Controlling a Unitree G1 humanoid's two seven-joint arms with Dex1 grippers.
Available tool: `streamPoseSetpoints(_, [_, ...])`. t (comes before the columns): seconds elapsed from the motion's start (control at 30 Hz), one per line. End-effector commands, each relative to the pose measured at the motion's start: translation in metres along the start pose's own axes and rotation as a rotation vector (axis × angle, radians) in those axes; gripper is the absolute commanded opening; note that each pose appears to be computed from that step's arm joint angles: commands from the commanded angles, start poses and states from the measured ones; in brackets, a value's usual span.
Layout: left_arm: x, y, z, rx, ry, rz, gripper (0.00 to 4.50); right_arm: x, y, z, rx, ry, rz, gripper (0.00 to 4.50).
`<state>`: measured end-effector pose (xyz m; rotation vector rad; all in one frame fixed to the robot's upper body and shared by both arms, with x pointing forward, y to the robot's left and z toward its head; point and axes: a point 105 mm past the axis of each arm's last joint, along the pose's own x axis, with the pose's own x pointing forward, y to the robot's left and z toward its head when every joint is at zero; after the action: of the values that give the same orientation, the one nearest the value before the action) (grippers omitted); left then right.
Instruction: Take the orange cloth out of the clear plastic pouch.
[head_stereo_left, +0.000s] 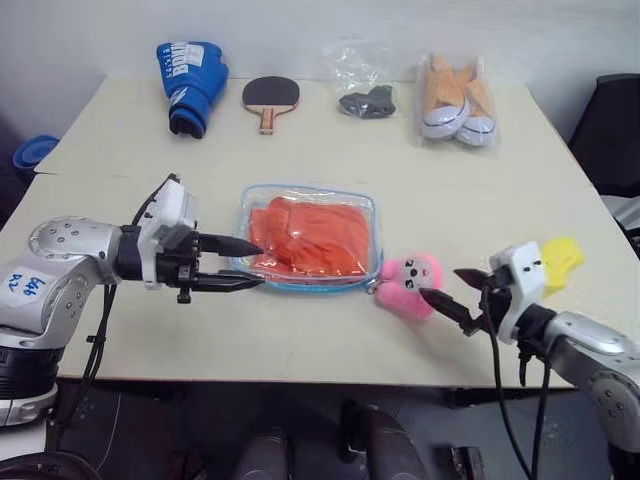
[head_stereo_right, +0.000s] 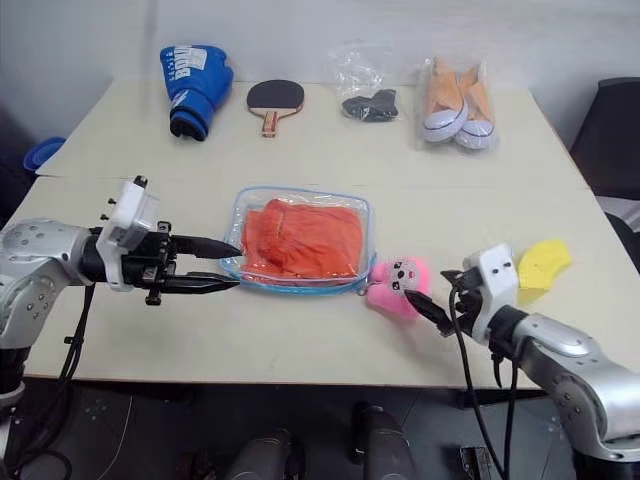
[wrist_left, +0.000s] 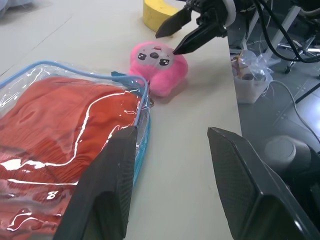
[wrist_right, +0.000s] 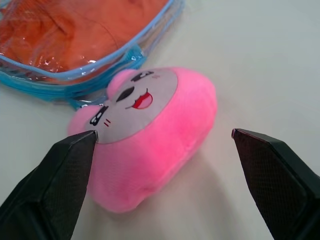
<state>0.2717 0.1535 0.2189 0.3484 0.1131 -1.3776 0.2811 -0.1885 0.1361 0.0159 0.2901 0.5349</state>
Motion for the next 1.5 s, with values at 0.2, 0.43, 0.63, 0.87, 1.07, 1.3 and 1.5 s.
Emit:
streamPoseSetpoints(0.2, [0.007,0.002,0.015,0.093,-0.024,0.006,2.38,0.011,0.014,0.003,0.018,-0.011,0.055,2.9])
streamPoseSetpoints(0.43, [0.007,0.004,0.012,0.1,-0.019,0.012,2.38,-0.002,0.017,0.015,-0.088,-0.052,0.073,0.59])
streamPoseSetpoints(0.63, [0.011,0.004,0.008,0.103,-0.007,-0.002,2.38,-0.015,0.054,0.045,-0.558,-0.113,0.314,0.02])
streamPoseSetpoints(0.87, [0.014,0.005,0.002,0.079,0.018,-0.043,3.26,-0.003,0.097,0.073,-0.834,-0.192,0.629,0.0])
streamPoseSetpoints(1.07, [0.019,0.008,0.006,0.087,-0.001,-0.048,4.47,0.024,0.119,0.06,-1.025,-0.161,0.812,0.0])
streamPoseSetpoints(1.3, [0.031,0.005,0.007,0.108,-0.008,-0.055,4.47,0.041,0.117,0.027,-1.286,-0.109,0.922,0.0])
streamPoseSetpoints(1.5, [0.051,-0.016,-0.008,0.042,0.031,-0.182,4.5,0.039,0.124,0.027,-1.314,-0.161,0.932,0.64])
